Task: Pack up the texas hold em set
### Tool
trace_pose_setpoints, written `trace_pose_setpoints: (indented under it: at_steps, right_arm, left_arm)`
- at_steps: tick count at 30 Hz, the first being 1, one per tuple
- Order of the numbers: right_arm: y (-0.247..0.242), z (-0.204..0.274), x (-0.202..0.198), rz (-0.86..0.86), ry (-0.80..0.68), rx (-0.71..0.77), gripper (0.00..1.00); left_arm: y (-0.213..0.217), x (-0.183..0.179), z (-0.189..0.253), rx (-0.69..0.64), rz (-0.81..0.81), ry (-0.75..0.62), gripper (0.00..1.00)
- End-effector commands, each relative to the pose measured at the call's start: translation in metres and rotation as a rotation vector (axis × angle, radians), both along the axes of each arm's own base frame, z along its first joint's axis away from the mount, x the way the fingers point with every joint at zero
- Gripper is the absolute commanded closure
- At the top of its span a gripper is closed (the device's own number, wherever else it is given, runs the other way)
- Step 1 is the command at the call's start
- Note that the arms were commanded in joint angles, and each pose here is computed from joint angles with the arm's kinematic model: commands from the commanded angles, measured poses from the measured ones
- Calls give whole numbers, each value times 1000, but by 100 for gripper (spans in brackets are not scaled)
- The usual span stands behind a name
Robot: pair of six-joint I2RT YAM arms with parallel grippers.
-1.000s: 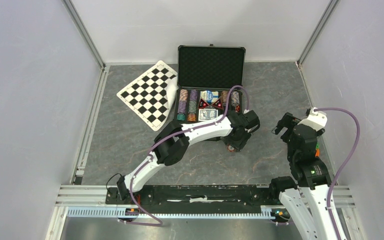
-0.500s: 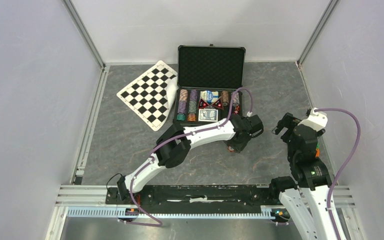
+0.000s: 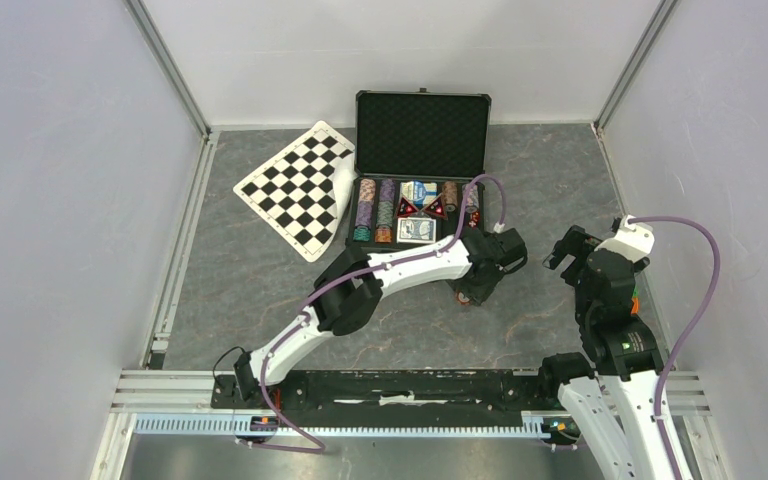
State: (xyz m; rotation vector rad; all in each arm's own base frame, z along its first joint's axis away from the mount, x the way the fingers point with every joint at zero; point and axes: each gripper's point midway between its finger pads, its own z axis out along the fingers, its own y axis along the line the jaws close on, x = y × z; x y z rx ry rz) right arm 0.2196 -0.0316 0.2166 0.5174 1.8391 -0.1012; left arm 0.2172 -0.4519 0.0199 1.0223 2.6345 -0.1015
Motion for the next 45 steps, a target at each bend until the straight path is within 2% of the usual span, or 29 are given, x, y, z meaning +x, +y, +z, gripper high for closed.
trace_pose_setpoints:
  at_steps: [1, 11, 17, 19, 32, 42, 45]
  right_arm:
    - [1, 10, 2, 4, -39, 0, 2]
    - [2, 10, 3, 9, -37, 2, 2]
    - [2, 10, 2, 10, -38, 0, 2]
    - [2, 11, 3, 11, -41, 1, 2]
    - [2, 12, 4, 8, -37, 0, 2]
    - [4, 10, 6, 15, -30, 4, 2]
    - [5, 8, 8, 21, -20, 4, 2]
  left_arm:
    - [6, -13, -26, 45, -32, 91, 42]
    - [6, -18, -29, 35, -40, 138, 50]
    - [13, -11, -28, 58, -24, 98, 64]
    - [12, -12, -25, 51, -31, 102, 66]
    - [5, 2, 44, -127, -37, 71, 65]
    - [18, 11, 73, -154, -27, 27, 65]
    - [32, 23, 84, -137, -3, -12, 65]
